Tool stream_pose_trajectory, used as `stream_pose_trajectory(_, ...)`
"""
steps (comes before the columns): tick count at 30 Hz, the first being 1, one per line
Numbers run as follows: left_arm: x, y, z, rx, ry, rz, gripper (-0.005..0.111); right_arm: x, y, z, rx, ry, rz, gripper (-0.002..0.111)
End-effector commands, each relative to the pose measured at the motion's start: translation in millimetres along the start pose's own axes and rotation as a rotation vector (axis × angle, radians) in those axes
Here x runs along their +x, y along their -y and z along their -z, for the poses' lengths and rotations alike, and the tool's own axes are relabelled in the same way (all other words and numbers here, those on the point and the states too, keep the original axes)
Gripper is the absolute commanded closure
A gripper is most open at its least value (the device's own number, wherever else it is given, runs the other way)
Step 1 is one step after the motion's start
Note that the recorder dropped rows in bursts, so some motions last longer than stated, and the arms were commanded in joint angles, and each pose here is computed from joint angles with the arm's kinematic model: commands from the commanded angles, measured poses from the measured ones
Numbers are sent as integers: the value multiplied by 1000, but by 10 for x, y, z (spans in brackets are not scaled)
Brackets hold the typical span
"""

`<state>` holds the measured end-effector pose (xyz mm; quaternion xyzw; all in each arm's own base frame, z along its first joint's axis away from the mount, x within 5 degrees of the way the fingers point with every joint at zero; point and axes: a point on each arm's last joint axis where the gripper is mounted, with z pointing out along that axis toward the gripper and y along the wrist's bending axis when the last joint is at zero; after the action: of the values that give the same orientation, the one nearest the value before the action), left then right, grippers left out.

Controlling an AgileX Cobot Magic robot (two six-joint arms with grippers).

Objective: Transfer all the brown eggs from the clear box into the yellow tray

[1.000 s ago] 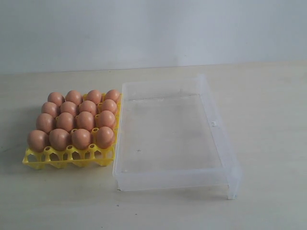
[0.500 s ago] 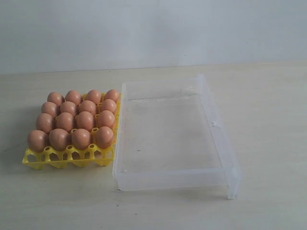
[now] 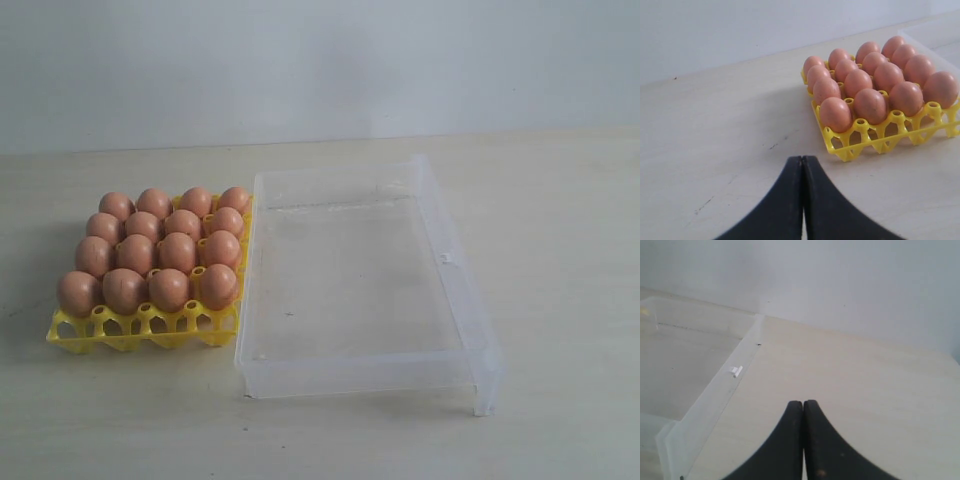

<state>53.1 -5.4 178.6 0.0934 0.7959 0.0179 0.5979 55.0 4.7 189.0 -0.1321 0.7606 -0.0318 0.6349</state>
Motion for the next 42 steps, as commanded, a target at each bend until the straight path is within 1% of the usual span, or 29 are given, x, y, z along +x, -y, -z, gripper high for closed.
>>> stream_pose_trajectory(1,-20,0,8,2,16,0,107,15,0,1,5,-3,-75,108)
stream_pose_trajectory(4,-20,0,8,2,16,0,107,15,0,1,5,-3,-102,108)
stream_pose_trajectory(42,-20,0,8,2,16,3,107,12,-2,1,3,0,-108,108)
